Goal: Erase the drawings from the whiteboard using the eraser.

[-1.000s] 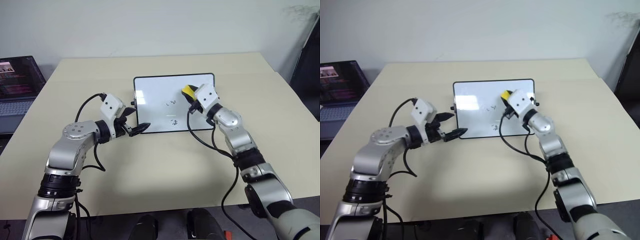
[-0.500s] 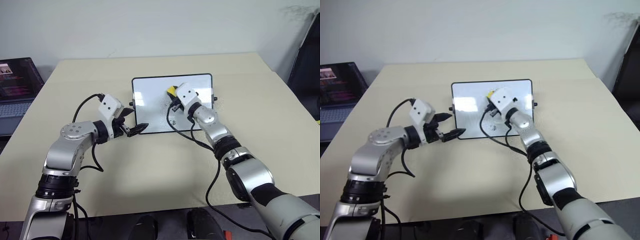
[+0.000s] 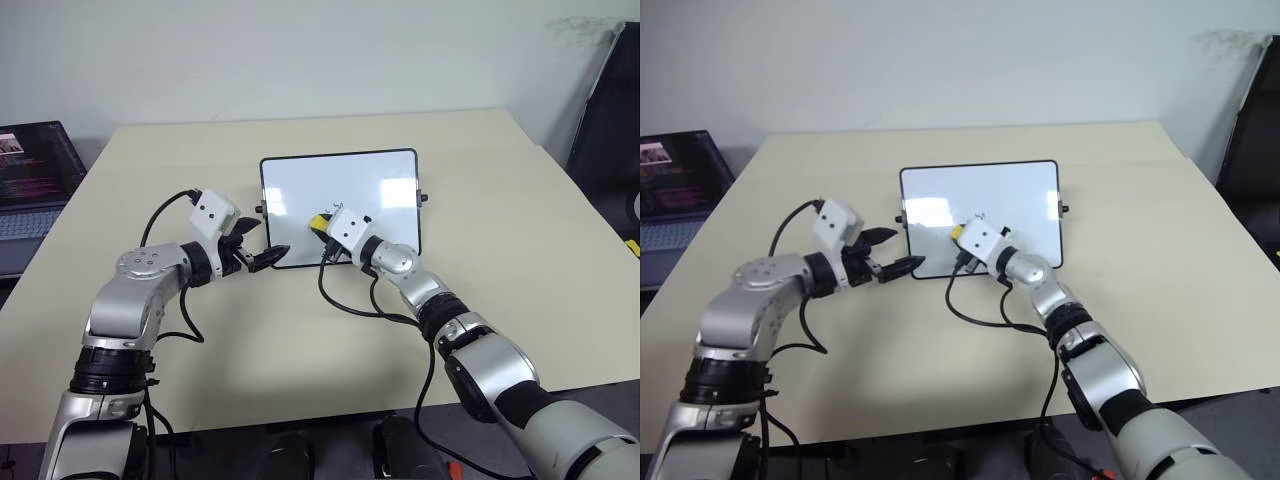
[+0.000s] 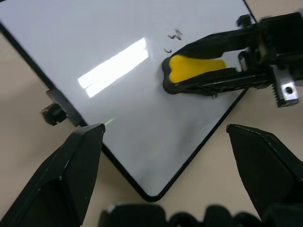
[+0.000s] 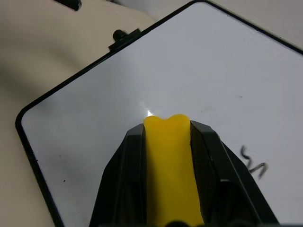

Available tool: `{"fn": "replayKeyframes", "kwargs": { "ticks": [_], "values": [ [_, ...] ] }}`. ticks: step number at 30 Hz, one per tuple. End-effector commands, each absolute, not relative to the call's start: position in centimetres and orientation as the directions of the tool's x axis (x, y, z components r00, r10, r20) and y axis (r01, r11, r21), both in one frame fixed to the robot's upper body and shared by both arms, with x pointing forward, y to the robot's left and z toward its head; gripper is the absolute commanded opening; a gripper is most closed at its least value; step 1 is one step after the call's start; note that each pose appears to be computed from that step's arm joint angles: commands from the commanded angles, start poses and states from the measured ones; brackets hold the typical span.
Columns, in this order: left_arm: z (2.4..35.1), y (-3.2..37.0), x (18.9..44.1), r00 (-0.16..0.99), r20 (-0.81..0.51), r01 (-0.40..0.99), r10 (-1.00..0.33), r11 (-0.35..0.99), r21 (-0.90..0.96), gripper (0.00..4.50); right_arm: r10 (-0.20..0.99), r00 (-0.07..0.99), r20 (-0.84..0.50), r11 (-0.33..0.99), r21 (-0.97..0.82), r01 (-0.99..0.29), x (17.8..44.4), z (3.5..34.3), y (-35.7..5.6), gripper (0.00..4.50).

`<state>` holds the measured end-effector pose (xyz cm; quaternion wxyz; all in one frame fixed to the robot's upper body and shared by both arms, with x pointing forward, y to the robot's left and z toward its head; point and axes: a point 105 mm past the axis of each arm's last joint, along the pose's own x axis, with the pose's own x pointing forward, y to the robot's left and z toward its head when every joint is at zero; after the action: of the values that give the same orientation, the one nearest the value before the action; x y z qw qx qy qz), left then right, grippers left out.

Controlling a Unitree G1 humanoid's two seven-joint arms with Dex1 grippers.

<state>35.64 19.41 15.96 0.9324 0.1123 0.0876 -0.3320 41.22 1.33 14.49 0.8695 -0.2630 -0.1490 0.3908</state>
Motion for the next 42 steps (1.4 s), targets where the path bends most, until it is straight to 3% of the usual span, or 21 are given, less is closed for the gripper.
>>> {"fn": "replayKeyframes", "kwargs": {
  "ticks": [1, 4, 8, 15, 20, 32, 35, 42],
  "values": [
    [17.7, 20.1, 36.0, 0.789, -0.189, 0.614, -0.585, 0.767, 0.186, 4.5, 0.705, 0.652, 0.28, 0.667, -0.576, -0.473, 41.8, 20.8, -0.1, 0.96],
    [17.7, 20.0, 35.9, 0.785, -0.188, 0.619, -0.59, 0.764, 0.184, 4.5, 0.633, 0.72, 0.284, 0.712, -0.58, -0.397, 43.1, 21.1, -2.2, 0.96],
    [17.7, 19.7, 35.8, 0.78, -0.188, 0.625, -0.597, 0.759, 0.182, 4.5, 0.6, 0.782, 0.17, 0.696, -0.593, -0.405, 43.9, 18.1, -3.5, 0.96],
    [17.9, 19.6, 35.7, 0.776, -0.187, 0.63, -0.603, 0.754, 0.185, 4.5, 0.696, 0.715, -0.056, 0.558, -0.585, -0.589, 42.1, 12.2, -0.8, 0.96],
    [17.9, 19.6, 35.8, 0.777, -0.187, 0.629, -0.601, 0.754, 0.188, 4.5, 0.738, 0.659, -0.146, 0.477, -0.578, -0.662, 40.9, 10.5, 0.6, 0.96],
    [17.8, 19.7, 35.8, 0.779, -0.19, 0.627, -0.598, 0.757, 0.184, 4.5, 0.565, 0.811, 0.151, 0.729, -0.552, -0.405, 44.2, 18.9, -3.0, 0.96],
    [17.7, 19.7, 35.8, 0.778, -0.189, 0.627, -0.599, 0.757, 0.182, 4.5, 0.547, 0.825, 0.142, 0.738, -0.547, -0.395, 44.4, 18.8, -3.1, 0.96],
    [17.6, 19.7, 35.8, 0.777, -0.192, 0.628, -0.599, 0.757, 0.18, 4.5, 0.68, 0.733, 0.012, 0.62, -0.544, -0.566, 42.1, 15.3, 1.7, 0.96]
  ]
}}
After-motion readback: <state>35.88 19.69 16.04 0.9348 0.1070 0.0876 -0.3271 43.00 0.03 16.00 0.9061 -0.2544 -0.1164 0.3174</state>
